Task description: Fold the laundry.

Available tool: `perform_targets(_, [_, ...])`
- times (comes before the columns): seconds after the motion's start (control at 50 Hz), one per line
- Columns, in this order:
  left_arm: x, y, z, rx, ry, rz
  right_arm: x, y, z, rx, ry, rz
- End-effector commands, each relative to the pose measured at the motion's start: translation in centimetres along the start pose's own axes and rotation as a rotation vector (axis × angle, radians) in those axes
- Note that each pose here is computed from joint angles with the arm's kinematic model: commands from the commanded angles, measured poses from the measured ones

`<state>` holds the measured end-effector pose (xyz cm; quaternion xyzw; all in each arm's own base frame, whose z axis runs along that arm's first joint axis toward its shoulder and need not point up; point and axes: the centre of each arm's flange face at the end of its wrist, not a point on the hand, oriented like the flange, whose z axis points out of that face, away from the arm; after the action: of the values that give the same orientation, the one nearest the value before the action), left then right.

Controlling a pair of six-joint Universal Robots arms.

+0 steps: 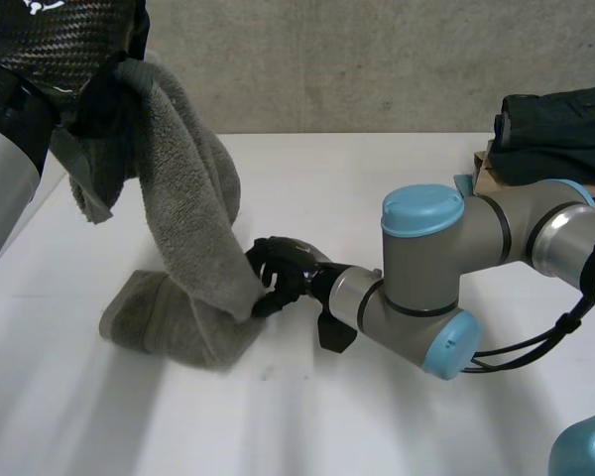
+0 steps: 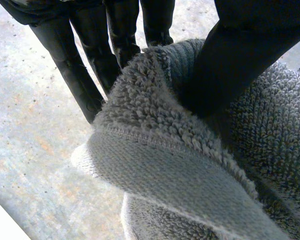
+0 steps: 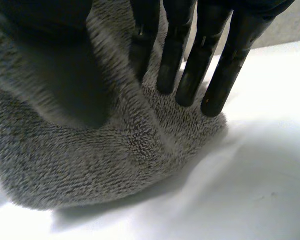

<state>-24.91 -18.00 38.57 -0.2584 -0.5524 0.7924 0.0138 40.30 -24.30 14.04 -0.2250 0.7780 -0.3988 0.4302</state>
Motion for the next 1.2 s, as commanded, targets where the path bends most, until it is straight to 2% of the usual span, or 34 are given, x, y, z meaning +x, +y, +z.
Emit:
perform_targets(0.02, [-0.4,0.0,0.5,0.005,-0.017,0.002,-0.4,-4.6,-1.7,0.146,0.096,-0.05])
perform_targets(0.08, [-0.7,-0.2,0.8,0.01,-0.029,0.004,0.6,-8.3,-3.4,0.247,0.142,-0.086])
perform_targets(0.1, [-0.8,-0.2,0.9,0.011,-0.033,0.004,1.8,-10.8,-5.0,0.312,0.183,-0.123])
perform_targets(0.14, [-1.3,0.1,1.2,0.005,-0.051,0.01,2.6,-13.3,-7.0,0.378,0.23,-0.183])
perform_targets(0.2, [-2.1,0.8,1.6,-0.015,-0.078,0.02,2.0,-17.4,-11.2,0.487,0.295,-0.382])
perform_targets(0.26, [-2.3,1.8,1.8,-0.04,-0.082,0.022,0.4,-18.7,-13.3,0.517,0.333,-0.544])
perform_targets(0.28, [-2.3,2.2,1.9,-0.052,-0.082,0.02,-0.9,-19.3,-14.7,0.538,0.359,-0.653])
perform_targets(0.38, [-1.3,5.6,2.7,-0.109,-0.072,0.02,-2.8,-18.0,-16.5,0.487,0.387,-0.819])
perform_targets(0.48, [0.5,9.7,2.6,-0.193,-0.033,0.018,-2.9,-13.4,-15.9,0.296,0.344,-0.823])
perform_targets(0.58, [2.4,14.1,1.8,-0.315,0.017,0.02,-3.5,-6.2,-15.4,0.0,0.254,-0.793])
perform_targets(0.64, [3.4,16.0,0.3,-0.388,0.057,0.022,-3.5,-2.3,-16.2,-0.214,0.21,-0.817])
perform_targets(0.72, [4.6,17.7,-2.1,-0.471,0.109,0.033,-3.0,0.3,-17.7,-0.397,0.178,-0.847])
perform_targets(0.78, [5.2,18.6,-3.7,-0.518,0.139,0.038,-3.0,0.7,-17.6,-0.393,0.166,-0.854])
perform_targets(0.86, [5.6,18.3,-4.7,-0.529,0.168,0.076,-2.7,-0.1,-16.8,-0.298,0.186,-0.867])
perform_targets(0.92, [5.1,16.9,-5.0,-0.509,0.17,0.11,-2.3,-1.9,-16.4,-0.199,0.233,-0.855])
perform_targets(1.02, [3.9,15.1,-5.1,-0.48,0.139,0.107,0.2,-5.4,-17.3,-0.09,0.345,-0.762])
perform_targets(1.2, [3.4,14.5,-6.1,-0.516,0.142,0.078,3.9,-7.4,-16.4,-0.095,0.417,-0.811])
